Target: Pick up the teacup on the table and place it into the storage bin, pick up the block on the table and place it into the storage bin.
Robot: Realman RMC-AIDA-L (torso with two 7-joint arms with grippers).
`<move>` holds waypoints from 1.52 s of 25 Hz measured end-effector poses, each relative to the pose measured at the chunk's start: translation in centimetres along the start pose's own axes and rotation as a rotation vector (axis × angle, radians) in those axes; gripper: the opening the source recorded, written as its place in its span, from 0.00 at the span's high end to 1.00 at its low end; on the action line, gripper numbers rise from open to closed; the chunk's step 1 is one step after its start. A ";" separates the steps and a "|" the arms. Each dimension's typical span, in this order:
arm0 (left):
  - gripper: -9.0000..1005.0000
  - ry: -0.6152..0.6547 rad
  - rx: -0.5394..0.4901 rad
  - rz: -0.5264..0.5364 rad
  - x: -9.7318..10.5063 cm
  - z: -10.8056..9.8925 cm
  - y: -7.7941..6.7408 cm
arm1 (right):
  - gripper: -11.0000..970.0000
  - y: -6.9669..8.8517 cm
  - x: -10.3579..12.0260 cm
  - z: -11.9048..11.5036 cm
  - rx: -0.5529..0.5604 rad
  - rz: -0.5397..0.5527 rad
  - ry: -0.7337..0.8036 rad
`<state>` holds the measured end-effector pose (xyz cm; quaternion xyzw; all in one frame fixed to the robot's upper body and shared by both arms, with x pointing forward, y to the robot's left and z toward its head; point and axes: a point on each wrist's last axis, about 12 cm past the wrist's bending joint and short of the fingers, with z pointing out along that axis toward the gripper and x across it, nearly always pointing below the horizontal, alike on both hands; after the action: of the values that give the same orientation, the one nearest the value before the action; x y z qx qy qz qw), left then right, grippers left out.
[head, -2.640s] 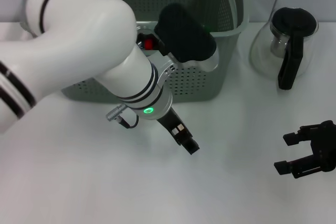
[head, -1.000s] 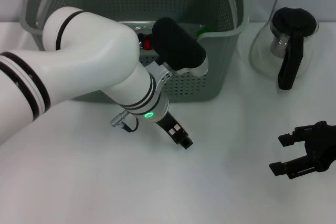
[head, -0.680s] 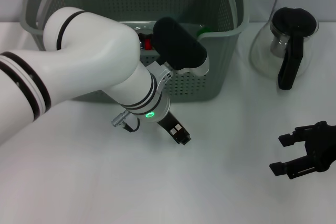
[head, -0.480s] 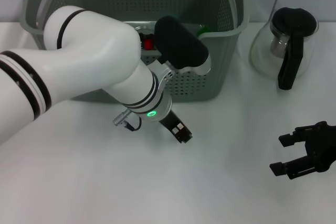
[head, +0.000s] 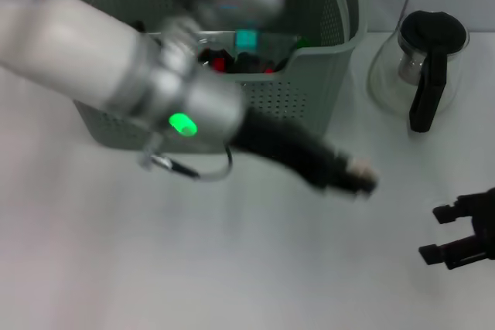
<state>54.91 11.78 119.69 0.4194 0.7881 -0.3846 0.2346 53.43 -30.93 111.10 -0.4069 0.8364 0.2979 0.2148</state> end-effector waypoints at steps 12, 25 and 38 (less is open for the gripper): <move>0.46 -0.380 -0.256 -0.044 -4.3 -5.1 8.9 | 0.04 0.1 -0.5 0.5 -0.015 -0.010 -0.039; 0.14 -0.368 0.074 0.207 3.4 -6.4 5.1 | 0.04 0.3 -0.7 -1.0 -0.097 -0.115 -0.270; 0.05 -0.403 0.027 0.157 16.4 -2.1 6.2 | 0.04 1.0 -0.3 4.7 -0.101 -0.285 -0.362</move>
<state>51.15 23.53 107.03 0.3972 0.6850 -0.4519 0.4108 53.33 -27.11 108.12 -0.4712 0.7023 0.3743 0.3803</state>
